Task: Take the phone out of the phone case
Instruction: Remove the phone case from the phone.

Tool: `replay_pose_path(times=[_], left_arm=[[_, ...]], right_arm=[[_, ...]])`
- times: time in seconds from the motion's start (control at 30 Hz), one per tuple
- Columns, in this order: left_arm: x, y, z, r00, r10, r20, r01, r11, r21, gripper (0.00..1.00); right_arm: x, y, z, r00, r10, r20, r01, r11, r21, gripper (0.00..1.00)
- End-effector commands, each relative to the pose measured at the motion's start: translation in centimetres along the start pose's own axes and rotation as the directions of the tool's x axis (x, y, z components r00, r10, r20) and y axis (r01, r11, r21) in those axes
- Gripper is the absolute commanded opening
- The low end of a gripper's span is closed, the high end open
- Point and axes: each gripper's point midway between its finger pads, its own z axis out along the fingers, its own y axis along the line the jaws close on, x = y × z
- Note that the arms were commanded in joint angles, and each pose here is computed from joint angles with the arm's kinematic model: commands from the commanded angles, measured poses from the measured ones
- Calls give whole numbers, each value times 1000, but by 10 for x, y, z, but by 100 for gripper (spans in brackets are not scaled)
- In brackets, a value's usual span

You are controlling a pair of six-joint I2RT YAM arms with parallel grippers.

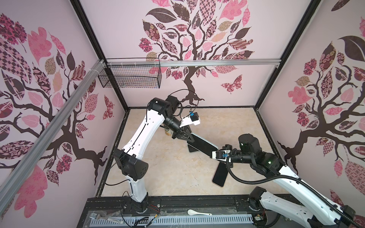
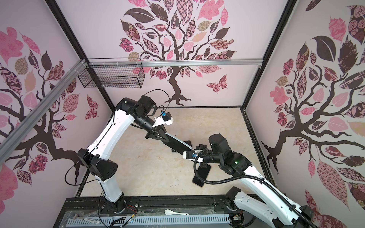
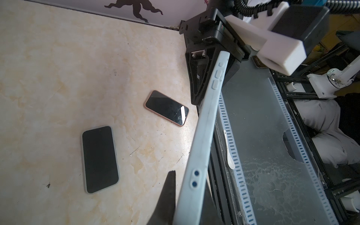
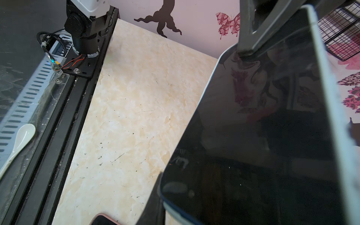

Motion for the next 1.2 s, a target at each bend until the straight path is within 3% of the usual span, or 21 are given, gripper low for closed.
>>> replay_pose_path(times=[0.0,0.43,0.97,1.17], left_arm=[[4,-2,10,979,-201,-18,202,976,77,0],[8,-21,20,985,-165,-40,169,976,135,0],[13,-28,27,984,-169,-60,176,971,159,0],[13,-29,26,984,-165,-61,173,972,158,0]], right_arm=[[-102,11,-27,894,-233,382,253,968,-1,0],[-100,-9,-29,891,-318,325,289,948,135,0],[-111,-20,-42,819,-494,293,421,864,277,0],[-109,-21,-43,815,-511,272,435,851,294,0]])
